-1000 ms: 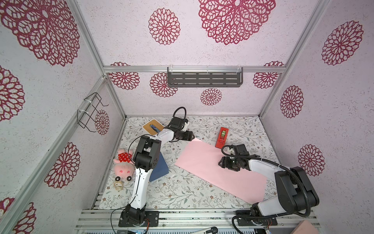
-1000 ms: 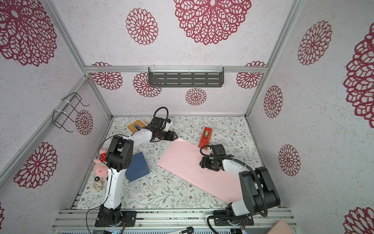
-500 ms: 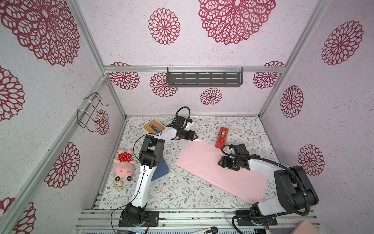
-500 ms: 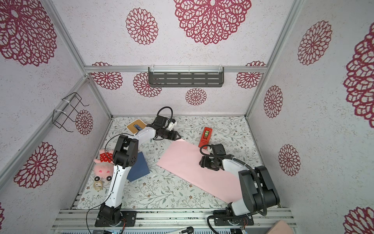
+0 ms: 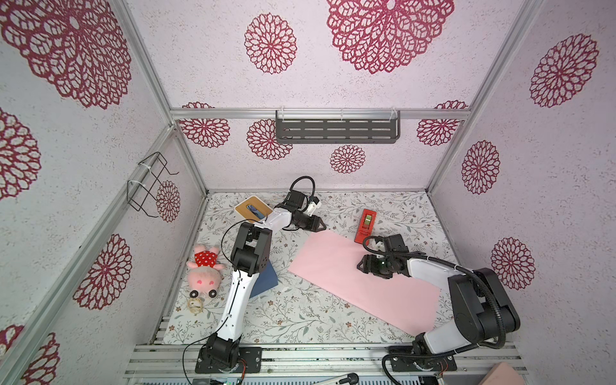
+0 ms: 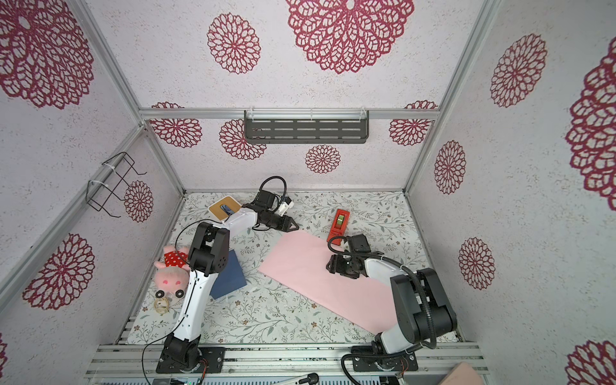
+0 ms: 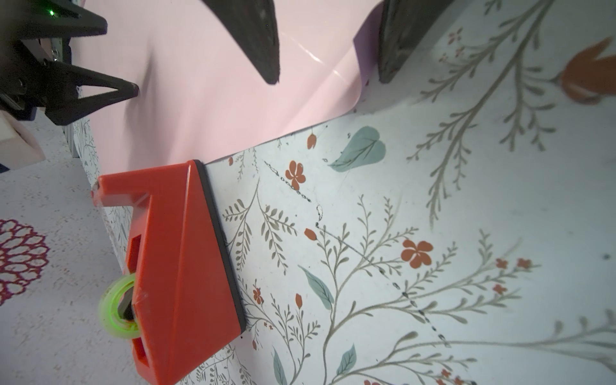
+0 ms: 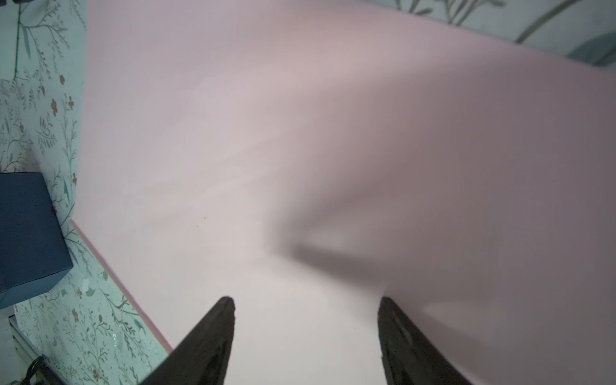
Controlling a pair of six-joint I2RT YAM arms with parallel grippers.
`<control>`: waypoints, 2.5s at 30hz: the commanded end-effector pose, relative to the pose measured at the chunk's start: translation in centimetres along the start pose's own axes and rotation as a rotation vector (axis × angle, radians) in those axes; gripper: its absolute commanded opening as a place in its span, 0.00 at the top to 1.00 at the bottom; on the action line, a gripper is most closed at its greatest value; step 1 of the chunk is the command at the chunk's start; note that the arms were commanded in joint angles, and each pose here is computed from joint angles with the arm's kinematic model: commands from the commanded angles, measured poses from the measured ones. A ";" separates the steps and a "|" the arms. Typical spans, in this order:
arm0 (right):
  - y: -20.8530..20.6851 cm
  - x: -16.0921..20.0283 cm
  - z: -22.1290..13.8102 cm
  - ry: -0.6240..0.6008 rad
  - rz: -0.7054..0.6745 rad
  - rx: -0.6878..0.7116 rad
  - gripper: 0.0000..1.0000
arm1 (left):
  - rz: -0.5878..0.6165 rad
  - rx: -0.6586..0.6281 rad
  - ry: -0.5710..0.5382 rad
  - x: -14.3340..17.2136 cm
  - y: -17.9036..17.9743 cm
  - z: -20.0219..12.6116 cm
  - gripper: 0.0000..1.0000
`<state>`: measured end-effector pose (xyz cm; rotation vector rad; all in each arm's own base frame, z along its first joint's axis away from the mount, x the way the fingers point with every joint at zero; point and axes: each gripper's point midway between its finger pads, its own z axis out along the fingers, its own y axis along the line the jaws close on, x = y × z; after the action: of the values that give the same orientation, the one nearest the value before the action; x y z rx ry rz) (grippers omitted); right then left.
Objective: Wrap a gift box in wrapping paper
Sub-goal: Rotate the wrapping paper at the center of the table, then pick up the gift box from the middle-left of the table.
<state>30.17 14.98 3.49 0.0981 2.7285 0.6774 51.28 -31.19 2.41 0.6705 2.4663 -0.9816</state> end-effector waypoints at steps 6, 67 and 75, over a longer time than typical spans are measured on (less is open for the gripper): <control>0.5 -0.2 0.2 0.017 0.011 -0.018 0.30 | -0.043 -0.071 0.026 0.8 2.0 0.3 0.59; 9.6 -3.8 -3.5 -0.224 -0.218 -0.170 0.27 | -0.413 -0.406 -0.425 4.3 -1.2 -23.2 0.32; 23.0 -1.5 0.1 -0.228 -0.339 -0.434 0.15 | -0.755 -0.768 -0.600 17.2 0.8 -35.1 0.15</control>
<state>30.43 30.12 11.55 -0.3416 2.3808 0.9233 35.30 -5.39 19.60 -0.4582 2.2073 -0.4384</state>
